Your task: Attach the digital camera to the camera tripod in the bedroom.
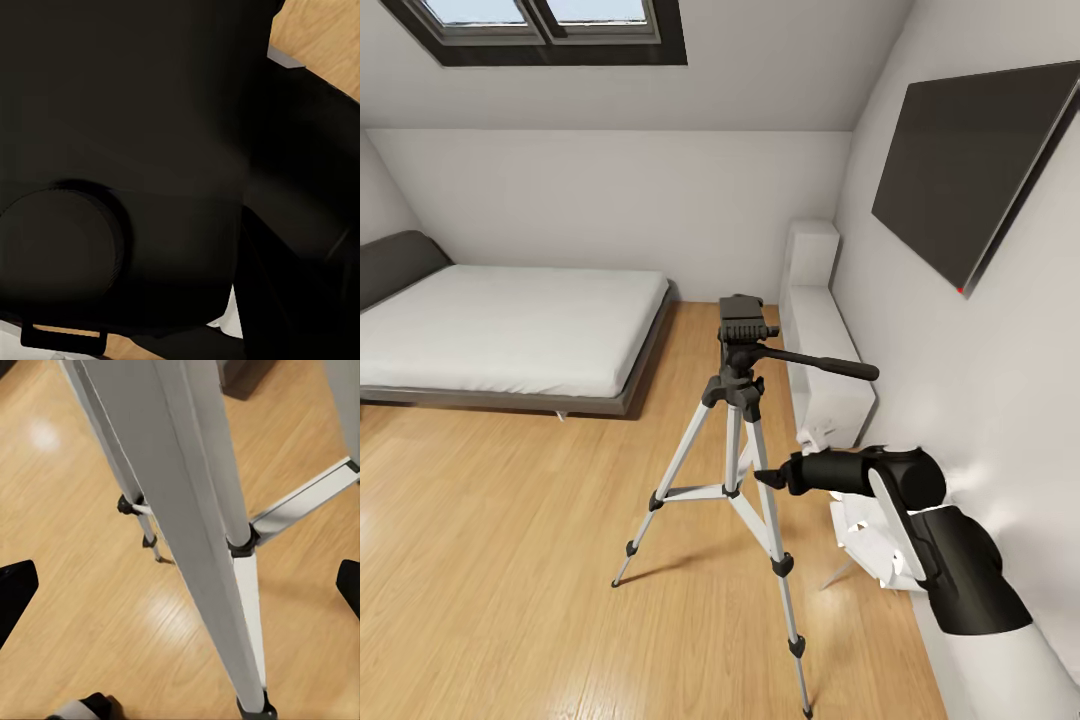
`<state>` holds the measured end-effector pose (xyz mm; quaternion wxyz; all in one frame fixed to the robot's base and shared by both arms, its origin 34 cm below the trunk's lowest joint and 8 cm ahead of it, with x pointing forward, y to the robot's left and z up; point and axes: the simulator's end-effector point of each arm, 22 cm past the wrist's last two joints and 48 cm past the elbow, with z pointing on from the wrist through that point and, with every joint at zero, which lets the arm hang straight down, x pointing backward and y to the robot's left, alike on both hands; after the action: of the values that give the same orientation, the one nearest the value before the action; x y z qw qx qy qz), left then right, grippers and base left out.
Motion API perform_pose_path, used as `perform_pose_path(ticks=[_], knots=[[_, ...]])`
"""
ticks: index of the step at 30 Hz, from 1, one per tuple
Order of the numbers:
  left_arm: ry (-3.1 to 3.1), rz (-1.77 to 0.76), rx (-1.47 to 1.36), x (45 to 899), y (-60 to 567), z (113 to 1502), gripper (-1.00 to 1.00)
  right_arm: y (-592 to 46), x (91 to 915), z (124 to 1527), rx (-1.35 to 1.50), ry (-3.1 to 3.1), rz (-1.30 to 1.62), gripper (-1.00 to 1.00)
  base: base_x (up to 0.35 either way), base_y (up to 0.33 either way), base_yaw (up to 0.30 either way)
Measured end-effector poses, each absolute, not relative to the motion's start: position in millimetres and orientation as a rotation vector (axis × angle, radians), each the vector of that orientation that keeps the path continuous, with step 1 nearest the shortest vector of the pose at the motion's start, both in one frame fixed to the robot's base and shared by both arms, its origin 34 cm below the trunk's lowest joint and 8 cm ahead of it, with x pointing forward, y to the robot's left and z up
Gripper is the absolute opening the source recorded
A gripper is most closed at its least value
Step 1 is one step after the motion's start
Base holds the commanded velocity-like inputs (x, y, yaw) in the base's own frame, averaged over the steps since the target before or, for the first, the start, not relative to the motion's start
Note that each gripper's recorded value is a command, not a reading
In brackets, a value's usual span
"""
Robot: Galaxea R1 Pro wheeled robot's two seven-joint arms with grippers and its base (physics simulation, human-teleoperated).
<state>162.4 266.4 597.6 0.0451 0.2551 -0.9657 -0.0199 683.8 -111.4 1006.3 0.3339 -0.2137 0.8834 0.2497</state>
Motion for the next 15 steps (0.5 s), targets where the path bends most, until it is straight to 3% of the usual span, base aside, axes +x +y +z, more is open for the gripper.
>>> perform_pose_path(ticks=[15], knots=[[-2.95, -0.06, 0.779, 162.7, 266.3, 597.6, -1.0, -93.6, 677.8, 992.8, -0.56, 2.332, 0.704, 1.0, 0.0, 0.0, 0.0]])
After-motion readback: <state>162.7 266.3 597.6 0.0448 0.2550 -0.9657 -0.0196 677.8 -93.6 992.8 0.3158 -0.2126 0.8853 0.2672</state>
